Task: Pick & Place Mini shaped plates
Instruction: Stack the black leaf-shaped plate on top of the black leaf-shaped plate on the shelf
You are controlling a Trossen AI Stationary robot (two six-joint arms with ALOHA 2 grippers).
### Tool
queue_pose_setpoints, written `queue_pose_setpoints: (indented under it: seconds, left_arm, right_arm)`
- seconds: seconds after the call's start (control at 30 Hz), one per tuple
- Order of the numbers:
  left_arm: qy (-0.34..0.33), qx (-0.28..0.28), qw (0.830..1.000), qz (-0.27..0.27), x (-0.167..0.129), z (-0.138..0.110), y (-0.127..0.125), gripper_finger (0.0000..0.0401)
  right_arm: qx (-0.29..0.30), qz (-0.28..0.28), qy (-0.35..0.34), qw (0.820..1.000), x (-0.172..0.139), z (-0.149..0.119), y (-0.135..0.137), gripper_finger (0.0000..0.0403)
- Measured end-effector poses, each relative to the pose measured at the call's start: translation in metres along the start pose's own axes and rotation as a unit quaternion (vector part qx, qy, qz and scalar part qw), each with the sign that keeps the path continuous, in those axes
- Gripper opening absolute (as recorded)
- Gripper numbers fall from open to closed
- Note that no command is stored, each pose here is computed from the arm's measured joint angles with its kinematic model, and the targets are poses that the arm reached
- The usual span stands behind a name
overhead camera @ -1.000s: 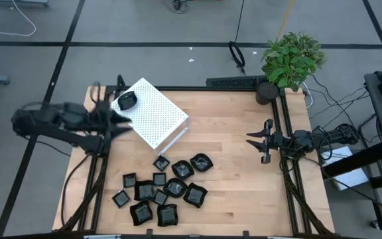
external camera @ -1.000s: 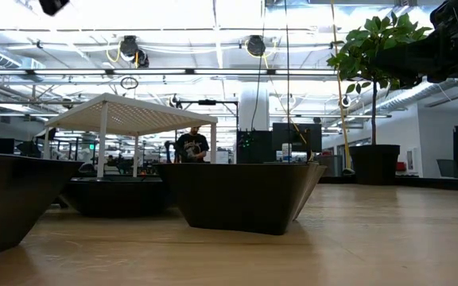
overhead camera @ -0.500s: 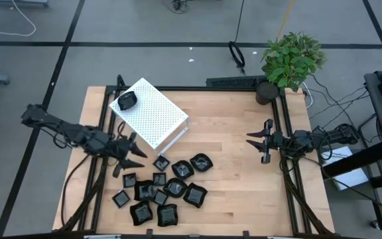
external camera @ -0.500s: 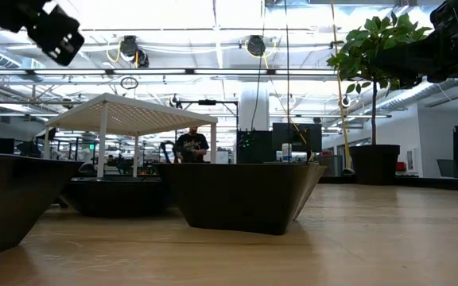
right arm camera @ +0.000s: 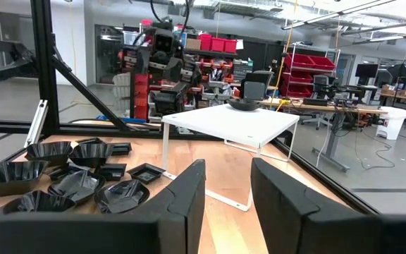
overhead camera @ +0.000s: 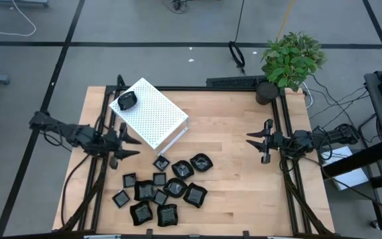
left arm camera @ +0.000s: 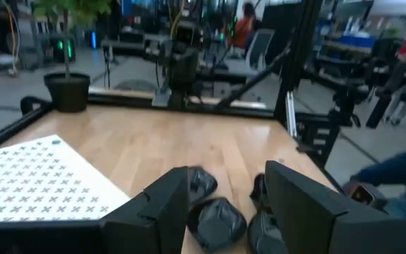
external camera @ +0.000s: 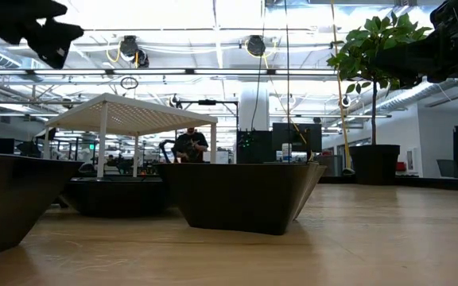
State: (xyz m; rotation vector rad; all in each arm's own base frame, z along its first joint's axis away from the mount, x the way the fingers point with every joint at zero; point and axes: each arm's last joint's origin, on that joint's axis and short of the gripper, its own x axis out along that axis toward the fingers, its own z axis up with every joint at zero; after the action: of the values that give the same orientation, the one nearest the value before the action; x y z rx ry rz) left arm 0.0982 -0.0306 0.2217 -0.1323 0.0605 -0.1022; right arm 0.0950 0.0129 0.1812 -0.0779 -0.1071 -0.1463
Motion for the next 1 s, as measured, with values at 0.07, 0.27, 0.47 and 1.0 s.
queue_pose_setpoints:
  seconds: [0.07,0.27,0.47,1.0]
  left_arm:
    - [-0.016,-0.006,1.0,-0.002,0.004,-0.014,0.001,0.0189]
    - [-0.025,-0.028,0.999,0.001,0.011,-0.051,0.005,0.0189]
    - [-0.049,-0.011,0.999,-0.001,0.011,-0.047,0.004,0.0189]
    - [-0.063,0.005,0.995,0.076,0.039,0.015,-0.006,0.0189]
  right_arm:
    - [0.0,0.0,0.0,1.0,0.0,0.0,0.0,0.0102]
    - [0.0,0.0,0.0,1.0,0.0,0.0,0.0,0.0102]
    - [0.0,0.0,0.0,1.0,0.0,0.0,0.0,0.0102]
    - [0.0,0.0,0.0,1.0,0.0,0.0,0.0,0.0102]
